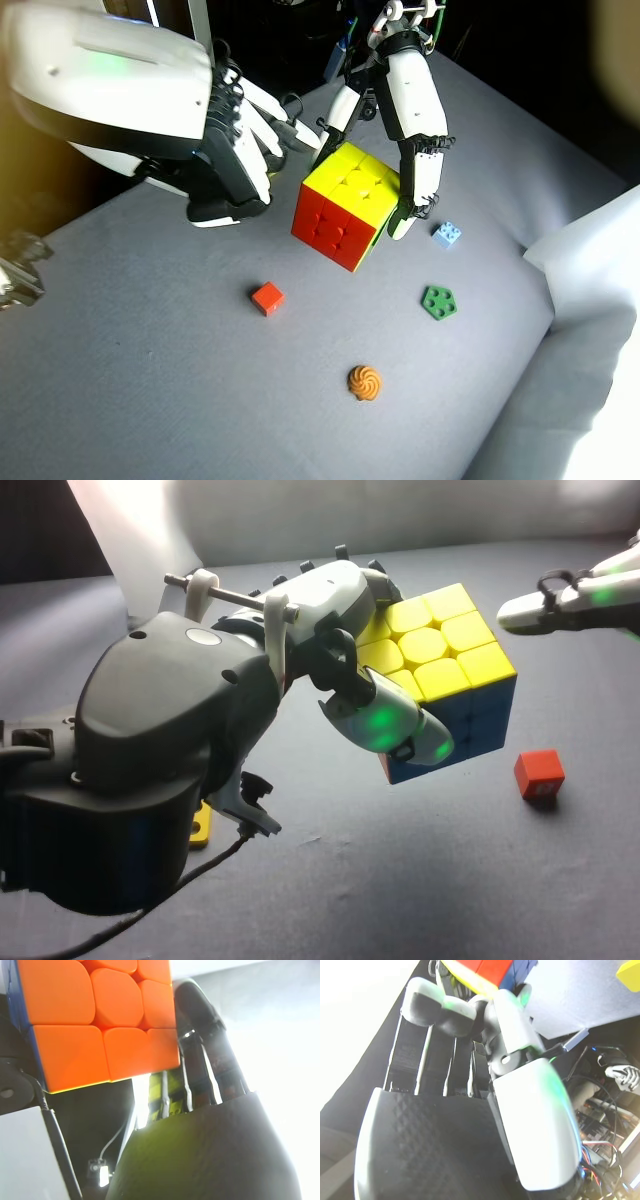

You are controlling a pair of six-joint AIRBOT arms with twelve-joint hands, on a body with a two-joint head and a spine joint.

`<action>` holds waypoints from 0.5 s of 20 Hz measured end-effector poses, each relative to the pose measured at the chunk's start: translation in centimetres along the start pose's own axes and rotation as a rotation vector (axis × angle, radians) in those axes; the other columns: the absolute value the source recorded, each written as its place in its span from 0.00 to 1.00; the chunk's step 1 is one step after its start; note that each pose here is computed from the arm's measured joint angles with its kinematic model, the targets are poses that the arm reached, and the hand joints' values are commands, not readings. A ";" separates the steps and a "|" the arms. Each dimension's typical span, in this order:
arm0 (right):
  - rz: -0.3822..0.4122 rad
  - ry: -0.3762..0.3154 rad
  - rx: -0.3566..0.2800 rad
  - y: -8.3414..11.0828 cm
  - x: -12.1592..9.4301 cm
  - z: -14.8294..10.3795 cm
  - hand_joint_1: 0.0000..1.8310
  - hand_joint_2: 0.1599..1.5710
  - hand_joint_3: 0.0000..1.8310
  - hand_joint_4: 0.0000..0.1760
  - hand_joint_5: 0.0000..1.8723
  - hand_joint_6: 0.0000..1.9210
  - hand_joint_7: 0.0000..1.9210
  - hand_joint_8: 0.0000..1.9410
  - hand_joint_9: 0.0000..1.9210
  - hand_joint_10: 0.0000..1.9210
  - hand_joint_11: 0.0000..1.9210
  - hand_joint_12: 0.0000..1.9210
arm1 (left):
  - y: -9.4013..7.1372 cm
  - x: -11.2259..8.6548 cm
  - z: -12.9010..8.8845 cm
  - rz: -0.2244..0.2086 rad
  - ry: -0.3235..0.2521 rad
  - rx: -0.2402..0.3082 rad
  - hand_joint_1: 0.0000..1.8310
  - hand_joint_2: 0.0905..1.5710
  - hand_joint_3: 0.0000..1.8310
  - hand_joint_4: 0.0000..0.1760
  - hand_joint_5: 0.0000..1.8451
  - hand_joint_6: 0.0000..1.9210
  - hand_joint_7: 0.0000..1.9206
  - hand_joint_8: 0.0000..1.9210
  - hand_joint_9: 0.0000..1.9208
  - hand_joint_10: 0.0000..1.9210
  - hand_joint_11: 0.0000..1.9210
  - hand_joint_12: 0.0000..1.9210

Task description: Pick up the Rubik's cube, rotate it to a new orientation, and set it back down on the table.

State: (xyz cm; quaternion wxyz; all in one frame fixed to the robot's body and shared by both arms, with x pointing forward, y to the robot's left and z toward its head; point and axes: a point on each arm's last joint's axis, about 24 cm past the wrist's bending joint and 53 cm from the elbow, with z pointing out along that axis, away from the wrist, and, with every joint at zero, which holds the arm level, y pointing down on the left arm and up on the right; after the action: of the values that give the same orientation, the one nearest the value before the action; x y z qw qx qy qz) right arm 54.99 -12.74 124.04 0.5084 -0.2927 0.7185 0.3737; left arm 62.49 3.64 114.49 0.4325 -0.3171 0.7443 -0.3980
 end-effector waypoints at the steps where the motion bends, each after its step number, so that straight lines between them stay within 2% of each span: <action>1: -0.002 0.007 0.003 -0.1 0.3 0.3 0.70 0.82 0.01 0.00 0.15 0.00 0.32 0.86 0.46 1.00 0.47 1.00 | 0.0 0.0 0.0 -0.001 0.000 0.000 0.66 0.74 0.00 0.00 0.53 0.53 0.37 0.73 0.32 0.60 0.23 0.81; 2: -0.008 0.008 0.005 -0.1 0.3 0.4 0.70 0.81 0.01 0.00 0.16 0.01 0.32 0.86 0.47 1.00 0.48 1.00 | 0.0 0.0 0.0 -0.001 0.000 0.000 0.66 0.74 0.00 0.00 0.53 0.52 0.37 0.73 0.33 0.59 0.23 0.80; 3: -0.008 0.010 0.008 -0.2 0.4 0.5 0.70 0.82 0.01 0.00 0.17 0.01 0.32 0.86 0.46 1.00 0.48 1.00 | 0.0 0.0 0.0 -0.001 -0.001 0.000 0.66 0.75 0.00 0.00 0.52 0.56 0.35 0.72 0.31 0.58 0.21 0.80; 4: -0.007 0.009 0.010 -0.2 0.4 0.4 0.69 0.82 0.01 0.00 0.16 0.00 0.31 0.87 0.44 1.00 0.45 1.00 | 0.0 0.0 0.0 -0.001 -0.002 0.000 0.71 0.77 0.00 0.00 0.48 0.61 0.34 0.73 0.30 0.78 0.22 0.82; 5: -0.007 0.009 0.011 -0.2 0.4 0.4 0.69 0.82 0.01 0.00 0.15 0.00 0.31 0.87 0.44 1.00 0.45 1.00 | 0.0 0.0 0.0 -0.001 -0.002 0.000 0.72 0.77 0.00 0.00 0.47 0.61 0.35 0.72 0.32 0.81 0.25 0.82; 6: -0.007 0.012 0.014 -0.3 0.5 0.4 0.69 0.82 0.01 0.00 0.14 0.00 0.32 0.86 0.44 1.00 0.44 1.00 | 0.0 0.0 0.0 -0.001 -0.001 0.000 0.73 0.77 0.00 0.00 0.47 0.58 0.35 0.74 0.33 0.82 0.26 0.84; 7: -0.007 0.015 0.016 -0.4 0.6 0.4 0.69 0.82 0.01 0.00 0.14 0.00 0.32 0.86 0.45 1.00 0.45 1.00 | -0.1 0.0 0.0 -0.002 -0.001 0.001 0.67 0.76 0.00 0.00 0.49 0.55 0.37 0.77 0.32 0.73 0.26 0.86; 8: -0.002 0.022 0.018 -0.4 0.8 0.5 0.69 0.82 0.01 0.00 0.13 0.00 0.32 0.86 0.45 1.00 0.46 1.00 | -0.1 -0.1 0.0 -0.007 -0.001 0.000 0.72 0.76 0.00 0.00 0.47 0.55 0.37 0.73 0.35 0.80 0.29 0.85; 9: -0.002 0.030 0.020 -0.5 1.1 0.5 0.70 0.81 0.01 0.00 0.14 0.00 0.32 0.85 0.45 1.00 0.46 1.00 | -0.4 -0.1 0.0 -0.004 -0.003 0.008 0.67 0.75 0.00 0.00 0.49 0.55 0.37 0.75 0.33 0.71 0.29 0.85; 10: -0.003 0.037 0.019 -0.5 1.4 0.5 0.70 0.81 0.01 0.00 0.14 0.00 0.33 0.85 0.46 1.00 0.46 1.00 | -0.4 -0.2 0.0 -0.005 -0.004 0.006 0.72 0.76 0.00 0.00 0.47 0.59 0.37 0.70 0.35 0.79 0.29 0.85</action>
State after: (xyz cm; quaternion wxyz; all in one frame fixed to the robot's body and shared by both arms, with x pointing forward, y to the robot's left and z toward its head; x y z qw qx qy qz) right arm 55.18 -12.63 122.53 0.4982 -0.2957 0.7310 0.3607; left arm 62.61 3.58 114.89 0.4339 -0.3185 0.7414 -0.4009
